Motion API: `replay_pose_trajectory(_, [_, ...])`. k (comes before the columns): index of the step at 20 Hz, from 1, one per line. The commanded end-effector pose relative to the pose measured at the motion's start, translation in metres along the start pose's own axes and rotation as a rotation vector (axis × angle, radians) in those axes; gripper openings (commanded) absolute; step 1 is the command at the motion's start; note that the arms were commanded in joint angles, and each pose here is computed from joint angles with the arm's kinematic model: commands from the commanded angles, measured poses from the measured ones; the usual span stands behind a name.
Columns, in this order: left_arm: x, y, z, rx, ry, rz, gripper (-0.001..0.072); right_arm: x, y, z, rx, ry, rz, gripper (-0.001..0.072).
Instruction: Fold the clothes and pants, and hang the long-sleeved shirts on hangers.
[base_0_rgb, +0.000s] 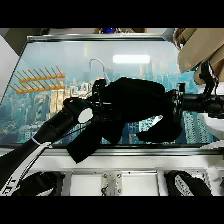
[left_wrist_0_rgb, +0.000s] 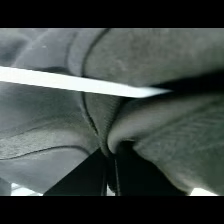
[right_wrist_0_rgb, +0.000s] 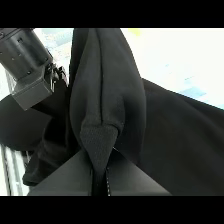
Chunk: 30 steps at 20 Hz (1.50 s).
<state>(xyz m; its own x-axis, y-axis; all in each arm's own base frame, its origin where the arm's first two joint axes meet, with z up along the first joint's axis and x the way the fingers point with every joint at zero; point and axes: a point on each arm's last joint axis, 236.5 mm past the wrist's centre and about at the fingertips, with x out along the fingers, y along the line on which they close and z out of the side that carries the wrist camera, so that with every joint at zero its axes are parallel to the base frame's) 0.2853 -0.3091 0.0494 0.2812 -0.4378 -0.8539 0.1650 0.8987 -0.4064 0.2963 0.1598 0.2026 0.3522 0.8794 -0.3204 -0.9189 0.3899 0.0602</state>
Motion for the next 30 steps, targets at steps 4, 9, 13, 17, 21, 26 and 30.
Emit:
replay_pose_trajectory(4, [-0.034,0.062,0.008,-0.007,-0.002,0.183,0.0018,-0.001,0.002,0.002,0.044,-0.003,-0.004,0.0019])
replay_pose_trajectory(9, [-0.087,0.083,0.028,-0.026,-0.104,0.173,0.0018,-0.001,0.002,0.003,0.133,-0.004,-0.004,0.0019])
replay_pose_trajectory(13, [-0.1,0.112,0.022,-0.055,-0.104,0.211,0.0019,-0.003,0.007,0.007,0.167,-0.009,-0.009,0.0019])
replay_pose_trajectory(17, [-0.084,0.129,0.001,-0.127,-0.086,0.18,0.0018,-0.006,0.013,0.013,0.167,-0.014,-0.015,0.0019])
replay_pose_trajectory(21, [-0.087,0.105,0.016,-0.1,-0.153,0.091,0.0018,-0.006,0.014,0.013,0.189,-0.014,-0.016,0.0019])
replay_pose_trajectory(26, [-0.075,0.083,0.02,-0.03,-0.105,0.084,0.0514,-0.006,0.014,0.013,0.189,-0.014,-0.016,0.0019])
replay_pose_trajectory(30, [-0.072,0.075,0.014,-0.044,-0.071,0.06,0.0508,-0.006,0.014,0.013,0.189,-0.013,-0.016,0.0019])
